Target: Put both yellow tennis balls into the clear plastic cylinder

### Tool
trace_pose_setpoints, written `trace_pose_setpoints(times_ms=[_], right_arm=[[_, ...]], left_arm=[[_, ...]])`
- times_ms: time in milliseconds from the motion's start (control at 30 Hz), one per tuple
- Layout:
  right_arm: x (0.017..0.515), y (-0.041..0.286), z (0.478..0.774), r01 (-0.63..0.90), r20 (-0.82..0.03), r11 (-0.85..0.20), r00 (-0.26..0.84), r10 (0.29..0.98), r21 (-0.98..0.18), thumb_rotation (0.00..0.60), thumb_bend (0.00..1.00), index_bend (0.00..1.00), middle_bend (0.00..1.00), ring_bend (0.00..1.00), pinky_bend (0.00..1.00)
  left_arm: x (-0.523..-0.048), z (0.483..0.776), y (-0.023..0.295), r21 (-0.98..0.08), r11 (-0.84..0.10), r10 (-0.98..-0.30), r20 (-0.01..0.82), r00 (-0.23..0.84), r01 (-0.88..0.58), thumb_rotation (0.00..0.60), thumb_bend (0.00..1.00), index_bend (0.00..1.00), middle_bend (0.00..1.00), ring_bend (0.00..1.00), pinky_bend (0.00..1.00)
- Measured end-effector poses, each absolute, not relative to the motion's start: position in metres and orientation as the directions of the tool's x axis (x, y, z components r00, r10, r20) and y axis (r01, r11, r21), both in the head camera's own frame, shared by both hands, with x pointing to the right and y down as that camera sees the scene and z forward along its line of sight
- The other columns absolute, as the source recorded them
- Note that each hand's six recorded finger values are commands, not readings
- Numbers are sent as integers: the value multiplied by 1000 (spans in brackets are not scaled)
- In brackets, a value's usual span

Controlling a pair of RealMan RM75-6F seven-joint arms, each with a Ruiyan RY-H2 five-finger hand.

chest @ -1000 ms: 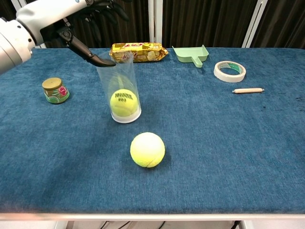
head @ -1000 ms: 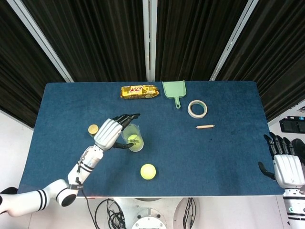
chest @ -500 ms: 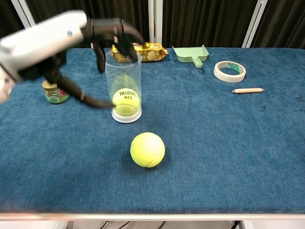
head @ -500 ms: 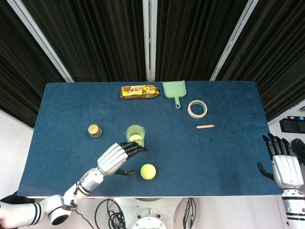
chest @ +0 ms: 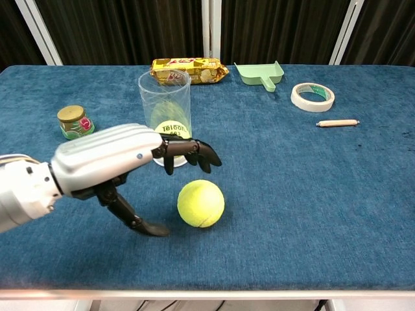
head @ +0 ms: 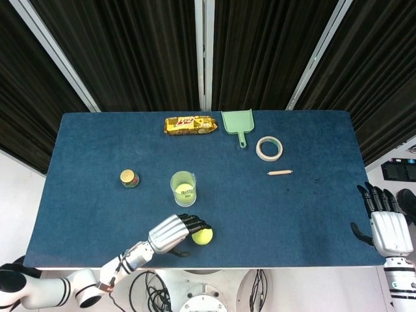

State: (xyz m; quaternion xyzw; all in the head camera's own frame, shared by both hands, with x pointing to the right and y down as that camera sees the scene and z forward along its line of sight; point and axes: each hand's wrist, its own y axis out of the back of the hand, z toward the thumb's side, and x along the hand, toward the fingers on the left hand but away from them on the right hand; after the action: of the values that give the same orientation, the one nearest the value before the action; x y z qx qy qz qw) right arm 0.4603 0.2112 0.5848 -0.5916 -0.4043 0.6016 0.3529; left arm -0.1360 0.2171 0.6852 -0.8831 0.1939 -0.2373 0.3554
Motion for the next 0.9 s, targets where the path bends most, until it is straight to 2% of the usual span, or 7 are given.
trace_pose_setpoints(times_ms=[300, 500, 600, 767, 900], right_arm=[[463, 211, 585, 62, -430, -426, -53, 901, -902, 600, 247, 0, 0, 0, 0], [463, 211, 586, 66, -436, -432, -53, 898, -899, 600, 247, 0, 0, 0, 0], [463, 211, 584, 69, -430, -426, -51, 901, -902, 600, 246, 0, 0, 0, 0], [464, 211, 584, 72, -432, -428, -54, 900, -901, 600, 247, 0, 0, 0, 0], [464, 211, 585, 70, -435, -431, -55, 899, -899, 600, 246, 0, 0, 0, 0]], left_arm=[[-118, 709, 220, -711, -682, -508, 290, 811, -173, 600, 113, 188, 213, 207, 396], [-114, 723, 220, -725, -677, -495, 324, 806, -124, 600, 132, 281, 231, 230, 483], [-114, 729, 219, -723, -682, -497, 345, 796, -112, 600, 165, 335, 302, 310, 580], [-115, 732, 215, -730, -673, -515, 341, 787, -124, 600, 212, 482, 481, 485, 760], [-114, 728, 213, -736, -659, -533, 312, 786, -156, 600, 238, 550, 549, 556, 821]])
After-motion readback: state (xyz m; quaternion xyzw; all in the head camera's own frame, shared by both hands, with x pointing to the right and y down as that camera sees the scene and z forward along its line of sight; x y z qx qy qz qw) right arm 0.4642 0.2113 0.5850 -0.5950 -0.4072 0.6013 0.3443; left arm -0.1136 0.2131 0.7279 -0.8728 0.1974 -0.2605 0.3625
